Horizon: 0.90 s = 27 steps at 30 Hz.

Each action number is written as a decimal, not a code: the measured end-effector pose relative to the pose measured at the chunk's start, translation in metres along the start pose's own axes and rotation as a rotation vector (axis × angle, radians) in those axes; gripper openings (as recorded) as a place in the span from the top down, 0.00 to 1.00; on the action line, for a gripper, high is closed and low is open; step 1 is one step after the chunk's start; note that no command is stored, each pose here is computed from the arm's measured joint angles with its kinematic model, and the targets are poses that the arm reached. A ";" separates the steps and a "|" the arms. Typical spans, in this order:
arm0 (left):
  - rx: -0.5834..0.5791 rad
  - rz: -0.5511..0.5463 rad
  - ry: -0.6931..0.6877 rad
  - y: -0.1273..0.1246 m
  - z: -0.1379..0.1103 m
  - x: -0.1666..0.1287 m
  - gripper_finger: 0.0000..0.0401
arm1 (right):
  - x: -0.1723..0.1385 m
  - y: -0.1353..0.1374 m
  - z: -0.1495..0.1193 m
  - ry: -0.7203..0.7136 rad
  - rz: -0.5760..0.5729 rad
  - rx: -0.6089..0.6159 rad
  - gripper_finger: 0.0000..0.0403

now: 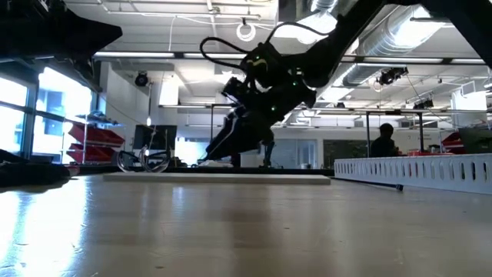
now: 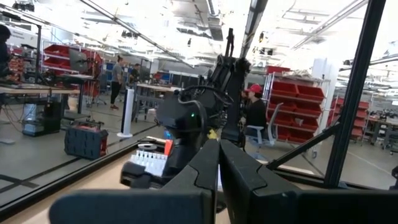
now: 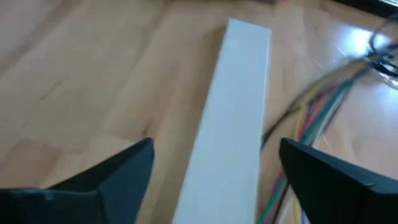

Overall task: Ziptie cables
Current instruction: Move the cable duct cover from the center to the table to the top center part of the table

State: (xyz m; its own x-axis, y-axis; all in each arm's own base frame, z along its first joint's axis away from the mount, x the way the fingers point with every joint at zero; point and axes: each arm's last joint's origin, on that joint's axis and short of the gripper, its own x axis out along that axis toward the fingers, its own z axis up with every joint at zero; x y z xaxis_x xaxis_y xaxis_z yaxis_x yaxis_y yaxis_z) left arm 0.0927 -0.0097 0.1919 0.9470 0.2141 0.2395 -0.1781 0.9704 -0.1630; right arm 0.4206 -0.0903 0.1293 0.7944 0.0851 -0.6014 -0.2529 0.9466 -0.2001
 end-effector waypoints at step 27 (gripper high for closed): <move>-0.002 -0.002 0.000 0.000 0.000 0.000 1.00 | 0.035 0.006 -0.047 0.144 0.004 0.187 0.49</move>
State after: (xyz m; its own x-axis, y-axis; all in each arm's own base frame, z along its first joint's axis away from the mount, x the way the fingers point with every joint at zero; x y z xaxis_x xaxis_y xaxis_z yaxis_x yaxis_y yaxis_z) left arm 0.0927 -0.0097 0.1919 0.9475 0.2116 0.2398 -0.1751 0.9707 -0.1647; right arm 0.4206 -0.0965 0.0705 0.7034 0.0564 -0.7086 -0.1388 0.9885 -0.0591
